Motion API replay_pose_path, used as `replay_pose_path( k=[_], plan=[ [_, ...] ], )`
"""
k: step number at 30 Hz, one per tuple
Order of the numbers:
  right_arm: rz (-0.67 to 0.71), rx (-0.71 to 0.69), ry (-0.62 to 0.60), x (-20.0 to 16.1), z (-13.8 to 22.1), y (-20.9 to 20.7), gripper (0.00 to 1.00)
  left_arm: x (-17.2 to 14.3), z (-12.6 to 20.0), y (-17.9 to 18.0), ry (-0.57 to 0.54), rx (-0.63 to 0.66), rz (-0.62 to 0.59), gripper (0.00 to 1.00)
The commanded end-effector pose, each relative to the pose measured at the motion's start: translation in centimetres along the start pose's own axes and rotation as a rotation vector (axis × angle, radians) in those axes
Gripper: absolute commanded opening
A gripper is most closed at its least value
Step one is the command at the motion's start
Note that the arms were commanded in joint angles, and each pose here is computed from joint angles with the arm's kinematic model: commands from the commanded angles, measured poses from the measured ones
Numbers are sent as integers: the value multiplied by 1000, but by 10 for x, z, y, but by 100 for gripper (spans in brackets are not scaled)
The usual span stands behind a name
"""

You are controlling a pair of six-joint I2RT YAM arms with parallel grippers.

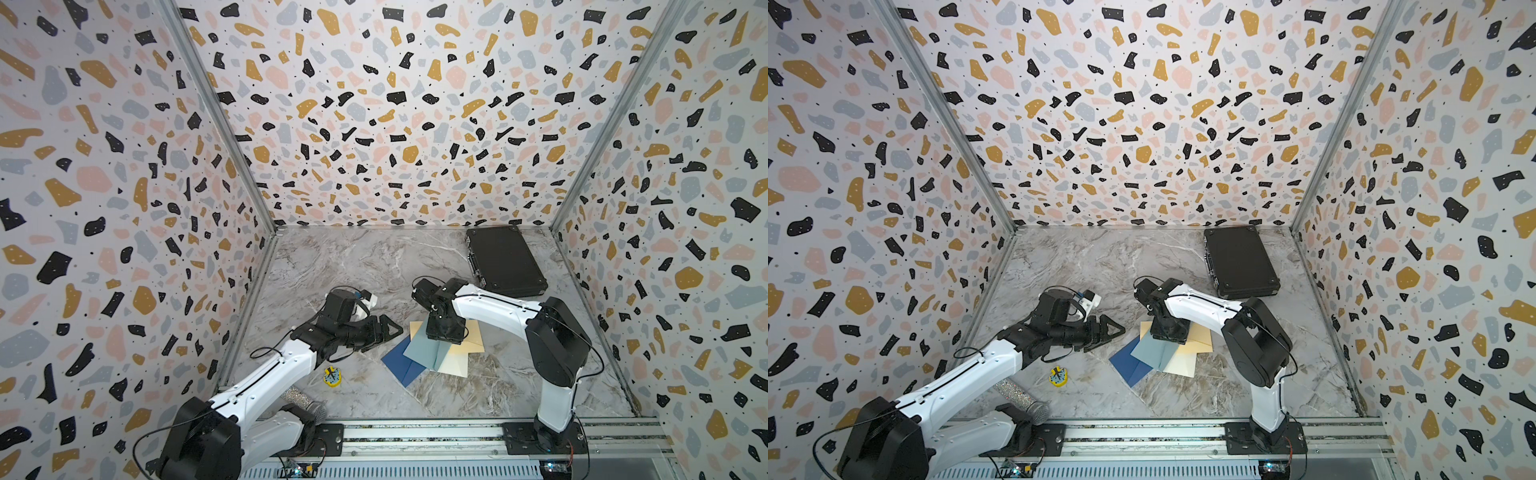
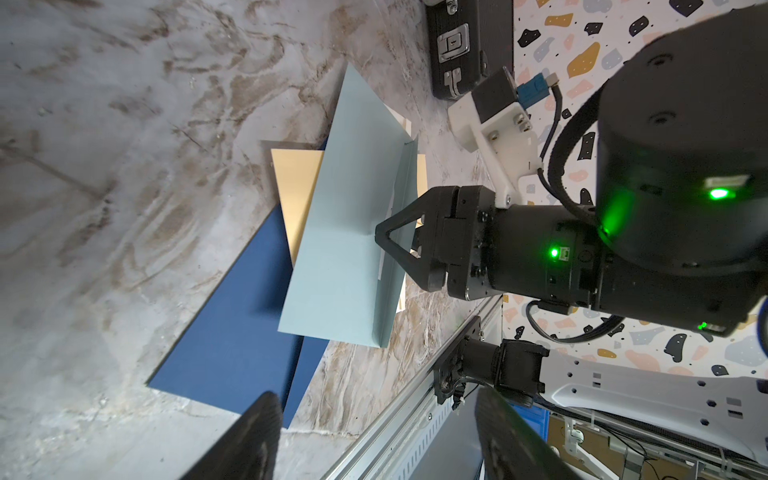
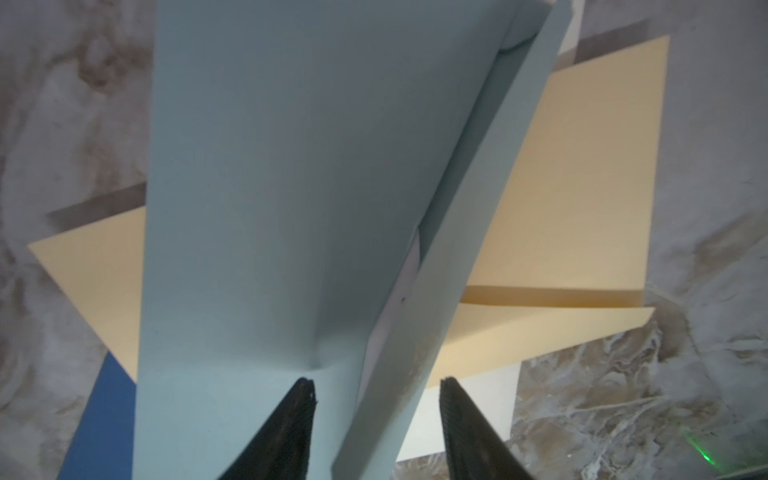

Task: Take the letter paper out of the envelope
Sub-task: Pick up the envelope from the envelope.

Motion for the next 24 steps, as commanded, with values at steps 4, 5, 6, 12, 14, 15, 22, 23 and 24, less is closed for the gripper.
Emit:
replay_pose_path(
  k=[4, 5, 6, 12, 14, 15, 22, 23, 24],
  plan=[
    [-16, -34, -8, 4, -2, -9, 23, -1, -7, 5, 26, 5, -14, 74],
    [-19, -38, -12, 5, -1, -10, 16, -1, -8, 6, 31, 6, -9, 74],
    [-19, -45, -20, 7, 1, -11, 9, 3, -10, 4, 16, -9, -27, 74],
    [31, -22, -137, 21, 43, -14, 0, 16, -18, 0, 24, -41, -31, 75],
    [56, -2, -175, 27, 63, -16, 0, 23, -19, -5, 19, -44, -39, 77],
    [75, 10, -191, 30, 74, -17, 0, 28, -20, -7, 18, -42, -46, 78],
    [248, 239, -199, 53, 149, -34, 0, 75, -13, -31, -20, -110, -94, 95],
    [270, 295, -179, 54, 158, -37, 0, 84, -10, -33, -33, -127, -97, 96],
    [286, 342, -171, 55, 167, -42, 0, 93, -5, -37, -53, -145, -104, 97]
  ],
)
Point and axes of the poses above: each gripper's point midway between its finger pads, its own z axis back along the fingers, its own y axis along the line the jaws close on, x = y × z, the point moved 9 cm from there along z, back along the fingers, and after that the axes turned 9 degrees about -z, right-handed, at the moved point
